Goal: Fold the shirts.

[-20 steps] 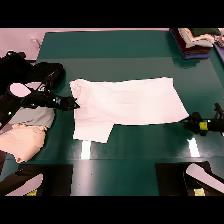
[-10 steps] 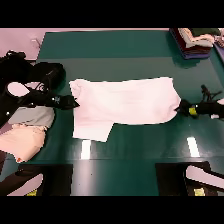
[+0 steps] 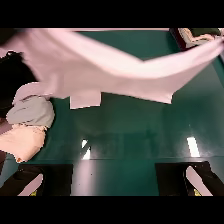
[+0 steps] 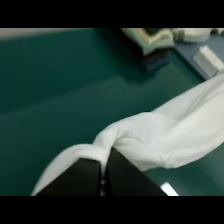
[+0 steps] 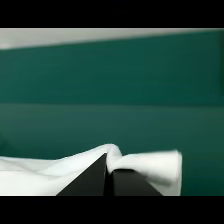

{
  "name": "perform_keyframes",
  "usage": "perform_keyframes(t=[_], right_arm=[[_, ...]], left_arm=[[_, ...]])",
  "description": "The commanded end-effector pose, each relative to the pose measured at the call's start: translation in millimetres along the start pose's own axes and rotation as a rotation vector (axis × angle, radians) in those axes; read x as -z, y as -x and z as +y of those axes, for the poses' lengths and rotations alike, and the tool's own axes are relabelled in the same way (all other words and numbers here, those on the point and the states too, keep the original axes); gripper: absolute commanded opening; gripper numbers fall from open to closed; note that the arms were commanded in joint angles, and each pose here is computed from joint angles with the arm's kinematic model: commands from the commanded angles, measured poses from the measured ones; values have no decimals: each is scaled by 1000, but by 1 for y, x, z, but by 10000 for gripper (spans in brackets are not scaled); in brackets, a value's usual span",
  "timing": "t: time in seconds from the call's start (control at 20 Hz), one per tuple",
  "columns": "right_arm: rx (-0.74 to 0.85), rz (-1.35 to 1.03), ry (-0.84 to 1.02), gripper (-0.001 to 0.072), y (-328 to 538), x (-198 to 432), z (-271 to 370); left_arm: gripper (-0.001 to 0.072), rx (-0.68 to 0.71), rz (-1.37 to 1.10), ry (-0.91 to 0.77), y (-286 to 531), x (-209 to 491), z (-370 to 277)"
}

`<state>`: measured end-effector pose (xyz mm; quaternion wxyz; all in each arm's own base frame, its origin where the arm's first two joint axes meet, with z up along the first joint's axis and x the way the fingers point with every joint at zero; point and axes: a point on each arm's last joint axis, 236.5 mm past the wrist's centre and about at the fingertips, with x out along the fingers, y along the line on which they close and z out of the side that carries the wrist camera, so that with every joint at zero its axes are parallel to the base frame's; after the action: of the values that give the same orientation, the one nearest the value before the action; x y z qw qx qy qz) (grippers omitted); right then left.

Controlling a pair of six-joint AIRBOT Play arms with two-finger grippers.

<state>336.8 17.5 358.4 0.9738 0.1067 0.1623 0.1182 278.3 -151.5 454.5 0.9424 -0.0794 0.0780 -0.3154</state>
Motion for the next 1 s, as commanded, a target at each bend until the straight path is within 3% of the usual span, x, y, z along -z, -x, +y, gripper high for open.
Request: perform_keyframes(t=[0.0,0.25,0.45,0.6,0.95], right_arm=[[50,-227,135,11,101,-70,59],[202,-173,158,11,147,-79,55],[213,6,116,11,109,-64,25],[210,246,-13,10,42,-10,-24],[136,840,-274,10,-106,199,-102]], left_arm=[[23,-13,-298,-177,100,-100,-65],[23,-131,-491,-246,156,-145,-70],[24,-198,-255,-149,89,-95,-12],[24,-230,79,34,-1,4,56],[25,-276,719,409,-140,285,174]])
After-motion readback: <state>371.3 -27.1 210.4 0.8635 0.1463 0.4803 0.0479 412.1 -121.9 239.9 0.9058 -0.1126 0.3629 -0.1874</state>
